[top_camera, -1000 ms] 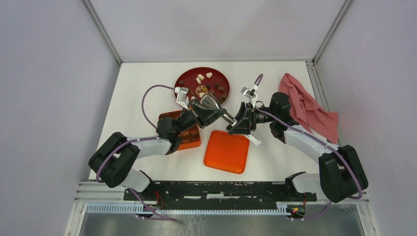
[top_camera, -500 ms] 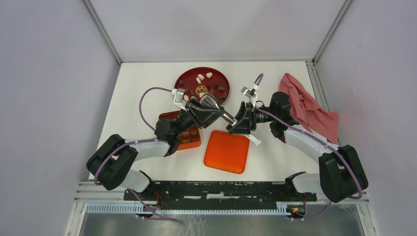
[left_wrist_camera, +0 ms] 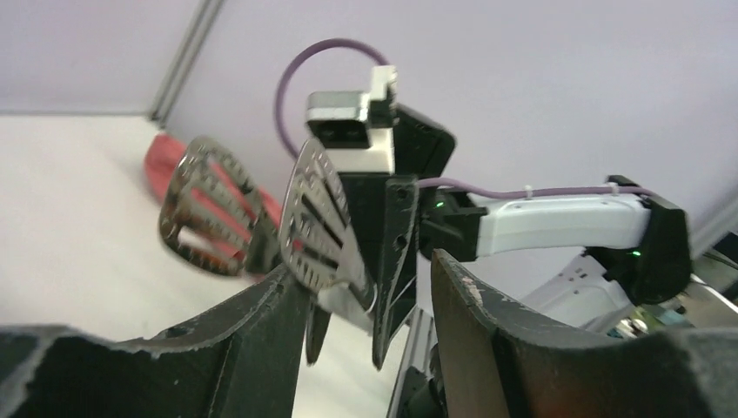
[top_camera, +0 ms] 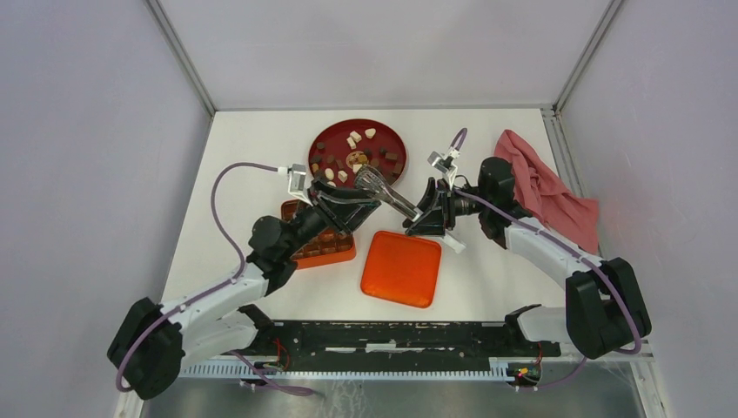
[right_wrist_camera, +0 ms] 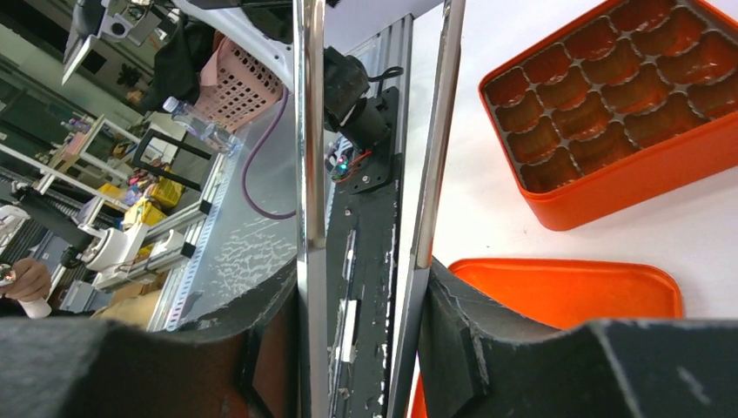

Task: Pack the chocolate
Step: Pick up the fake chocolate from the plate.

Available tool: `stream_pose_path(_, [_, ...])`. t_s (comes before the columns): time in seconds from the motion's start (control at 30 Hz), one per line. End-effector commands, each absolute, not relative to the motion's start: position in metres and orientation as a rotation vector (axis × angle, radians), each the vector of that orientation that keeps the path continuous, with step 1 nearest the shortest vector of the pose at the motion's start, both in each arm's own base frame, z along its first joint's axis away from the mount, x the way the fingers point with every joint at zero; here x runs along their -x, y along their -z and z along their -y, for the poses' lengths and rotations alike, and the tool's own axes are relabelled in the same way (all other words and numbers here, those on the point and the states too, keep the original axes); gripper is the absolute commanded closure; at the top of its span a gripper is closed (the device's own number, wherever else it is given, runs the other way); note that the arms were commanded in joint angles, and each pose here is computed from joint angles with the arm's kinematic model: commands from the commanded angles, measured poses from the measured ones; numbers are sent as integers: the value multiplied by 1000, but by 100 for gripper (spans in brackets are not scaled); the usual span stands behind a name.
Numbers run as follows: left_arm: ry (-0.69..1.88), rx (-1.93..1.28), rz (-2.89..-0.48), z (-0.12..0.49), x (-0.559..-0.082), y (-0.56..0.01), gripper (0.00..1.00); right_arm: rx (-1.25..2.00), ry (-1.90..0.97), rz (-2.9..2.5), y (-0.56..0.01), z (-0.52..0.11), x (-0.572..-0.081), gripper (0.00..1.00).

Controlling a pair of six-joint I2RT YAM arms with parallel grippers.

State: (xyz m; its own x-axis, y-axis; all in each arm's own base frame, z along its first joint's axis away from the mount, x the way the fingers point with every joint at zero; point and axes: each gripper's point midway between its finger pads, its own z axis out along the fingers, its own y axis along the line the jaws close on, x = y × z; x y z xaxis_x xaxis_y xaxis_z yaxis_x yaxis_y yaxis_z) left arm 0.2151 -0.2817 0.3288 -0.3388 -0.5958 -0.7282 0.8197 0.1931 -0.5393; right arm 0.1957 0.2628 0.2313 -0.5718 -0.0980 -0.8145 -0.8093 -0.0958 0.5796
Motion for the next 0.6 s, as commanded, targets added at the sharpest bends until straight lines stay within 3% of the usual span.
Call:
stream_pose_path(0.0, [1203, -202, -1484, 262, -235, -284, 40, 1024, -1603, -1592, -245, -258, -212, 53])
stream_pose_path(0.2, [997, -124, -1562, 221, -232, -289, 32, 1013, -1439, -1660, -230, -249, -238, 53])
stream_pose_path(0.37, [805, -131, -1638, 195, -235, -296, 25, 1027, -1130, -1778, -209, -235, -271, 53])
stream_pose_path(0.57, [587, -248, -1745, 184, -247, -302, 24, 1019, -745, -1908, -193, -209, -321, 53])
